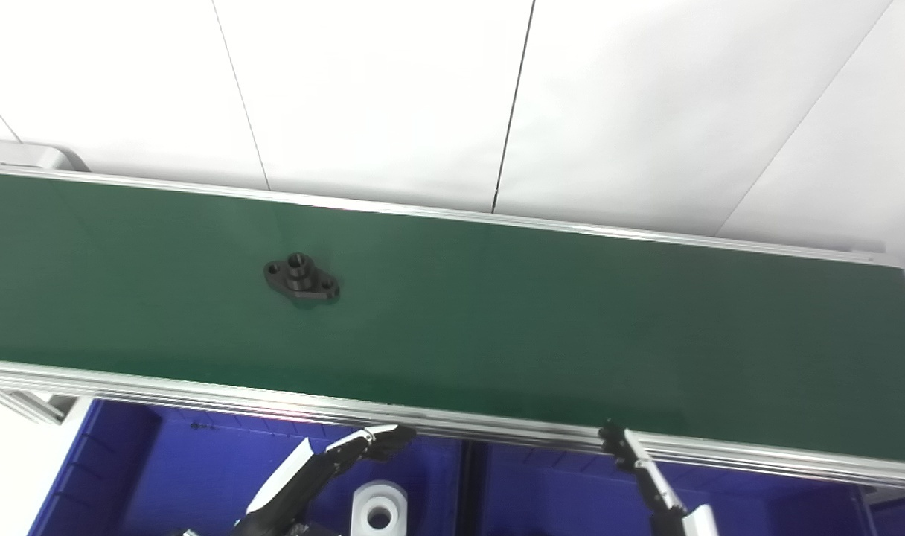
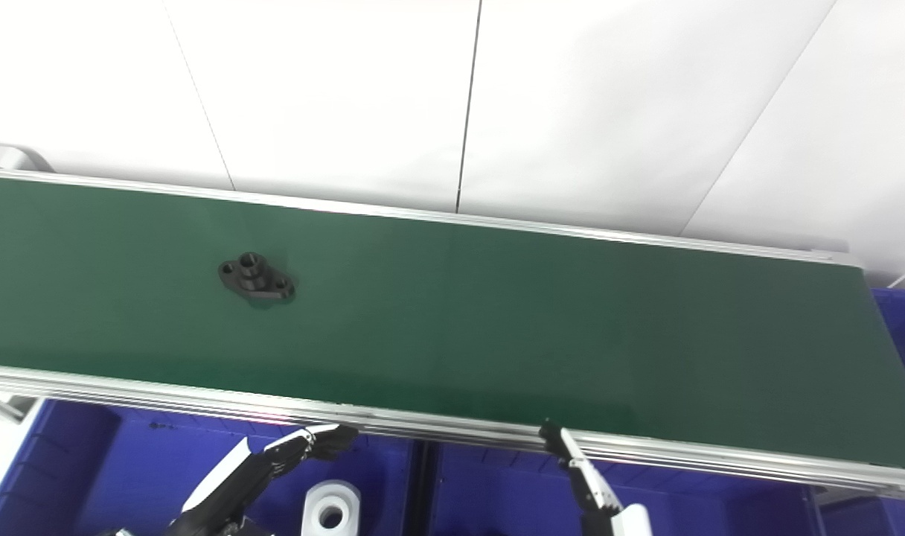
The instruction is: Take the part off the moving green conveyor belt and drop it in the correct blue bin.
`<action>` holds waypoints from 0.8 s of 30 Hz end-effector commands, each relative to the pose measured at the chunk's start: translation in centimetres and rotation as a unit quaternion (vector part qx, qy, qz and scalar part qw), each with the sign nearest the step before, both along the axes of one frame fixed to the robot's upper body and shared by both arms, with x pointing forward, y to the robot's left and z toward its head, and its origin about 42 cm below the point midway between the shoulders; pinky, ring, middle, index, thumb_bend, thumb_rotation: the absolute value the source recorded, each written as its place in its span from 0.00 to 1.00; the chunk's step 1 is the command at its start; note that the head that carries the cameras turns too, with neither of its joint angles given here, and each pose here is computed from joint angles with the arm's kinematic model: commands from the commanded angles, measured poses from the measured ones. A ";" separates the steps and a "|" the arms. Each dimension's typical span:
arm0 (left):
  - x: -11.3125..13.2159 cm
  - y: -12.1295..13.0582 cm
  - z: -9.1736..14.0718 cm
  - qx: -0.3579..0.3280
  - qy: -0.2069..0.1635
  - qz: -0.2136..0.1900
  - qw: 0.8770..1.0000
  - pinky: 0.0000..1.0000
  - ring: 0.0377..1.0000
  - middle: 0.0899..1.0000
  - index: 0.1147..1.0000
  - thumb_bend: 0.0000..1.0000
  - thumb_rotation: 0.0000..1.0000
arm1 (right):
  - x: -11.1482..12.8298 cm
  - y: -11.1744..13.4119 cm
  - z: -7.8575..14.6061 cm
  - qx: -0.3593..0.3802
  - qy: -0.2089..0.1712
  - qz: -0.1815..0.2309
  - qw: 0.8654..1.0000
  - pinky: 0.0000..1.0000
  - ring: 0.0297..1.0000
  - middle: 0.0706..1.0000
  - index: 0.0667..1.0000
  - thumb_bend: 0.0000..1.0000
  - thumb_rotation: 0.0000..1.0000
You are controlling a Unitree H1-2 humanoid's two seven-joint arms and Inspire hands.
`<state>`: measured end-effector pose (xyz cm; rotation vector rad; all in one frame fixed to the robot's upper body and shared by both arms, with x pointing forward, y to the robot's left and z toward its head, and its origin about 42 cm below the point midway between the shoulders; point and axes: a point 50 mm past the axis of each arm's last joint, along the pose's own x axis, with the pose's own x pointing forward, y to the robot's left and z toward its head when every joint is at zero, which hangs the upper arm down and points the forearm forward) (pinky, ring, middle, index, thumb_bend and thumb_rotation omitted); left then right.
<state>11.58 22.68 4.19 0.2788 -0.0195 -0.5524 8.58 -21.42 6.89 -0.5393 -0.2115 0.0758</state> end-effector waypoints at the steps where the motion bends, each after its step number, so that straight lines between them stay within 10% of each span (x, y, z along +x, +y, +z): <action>1: 0.6 -0.4 0.7 -0.021 -0.021 0.000 1.000 0.79 0.82 0.83 0.80 0.91 0.24 | 1.2 0.0 2.0 0.031 -0.049 0.007 0.998 0.79 0.81 0.84 0.90 0.82 0.40; 24: 2.0 -1.2 -0.3 -0.013 -0.023 0.005 1.000 0.73 0.78 0.80 0.78 0.92 0.28 | 17.1 1.5 10.6 -0.055 -0.090 0.104 0.989 0.69 0.74 0.79 0.86 0.85 0.40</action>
